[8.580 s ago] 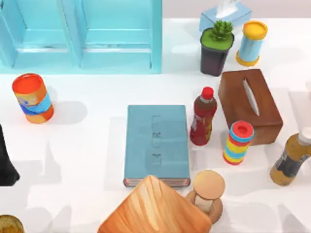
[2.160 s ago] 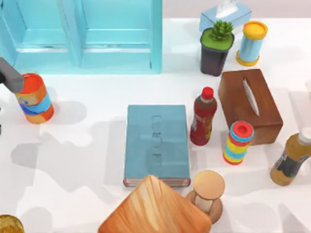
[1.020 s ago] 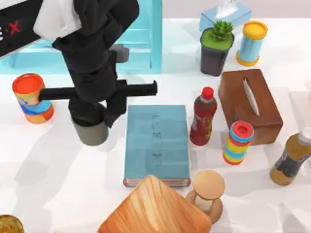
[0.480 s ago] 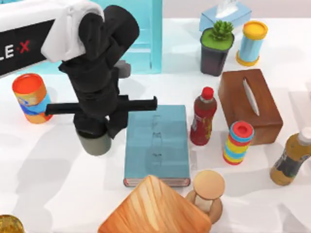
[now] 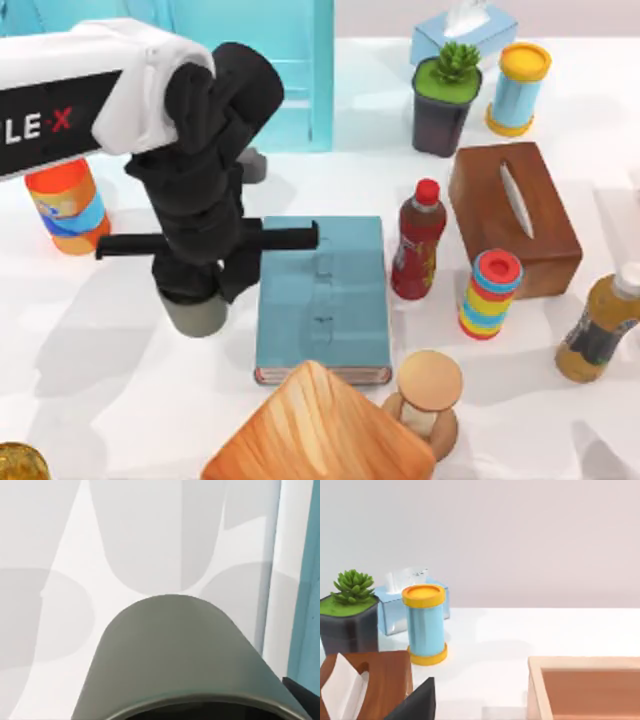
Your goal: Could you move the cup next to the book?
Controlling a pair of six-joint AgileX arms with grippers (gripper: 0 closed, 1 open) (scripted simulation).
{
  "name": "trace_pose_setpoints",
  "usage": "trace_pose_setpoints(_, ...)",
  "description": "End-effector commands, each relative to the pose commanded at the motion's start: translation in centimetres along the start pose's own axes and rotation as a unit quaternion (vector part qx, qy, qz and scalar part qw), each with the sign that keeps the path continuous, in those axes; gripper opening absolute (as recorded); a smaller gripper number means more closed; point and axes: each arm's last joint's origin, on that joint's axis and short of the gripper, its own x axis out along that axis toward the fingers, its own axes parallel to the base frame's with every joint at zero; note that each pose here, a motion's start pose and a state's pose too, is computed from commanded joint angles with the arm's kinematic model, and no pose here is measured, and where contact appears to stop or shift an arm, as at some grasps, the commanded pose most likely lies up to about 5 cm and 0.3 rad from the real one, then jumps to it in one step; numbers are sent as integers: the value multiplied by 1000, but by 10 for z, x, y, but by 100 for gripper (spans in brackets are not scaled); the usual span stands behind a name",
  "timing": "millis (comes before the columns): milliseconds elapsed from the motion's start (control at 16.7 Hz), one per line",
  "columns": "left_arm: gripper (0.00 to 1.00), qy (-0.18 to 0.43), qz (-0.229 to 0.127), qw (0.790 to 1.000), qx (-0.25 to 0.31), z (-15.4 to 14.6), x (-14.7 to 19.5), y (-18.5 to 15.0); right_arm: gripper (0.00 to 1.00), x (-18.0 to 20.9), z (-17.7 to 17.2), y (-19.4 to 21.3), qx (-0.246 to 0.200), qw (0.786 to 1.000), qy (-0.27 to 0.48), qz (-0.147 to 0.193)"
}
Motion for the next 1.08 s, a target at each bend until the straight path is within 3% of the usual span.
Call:
trace_pose_setpoints(720,98,0,0,1000,0,0,0,0,100,0,0,0,0,1000,0,0)
trace_pose_setpoints(1080,100,0,0,1000,0,0,0,0,100,0,0,0,0,1000,0,0)
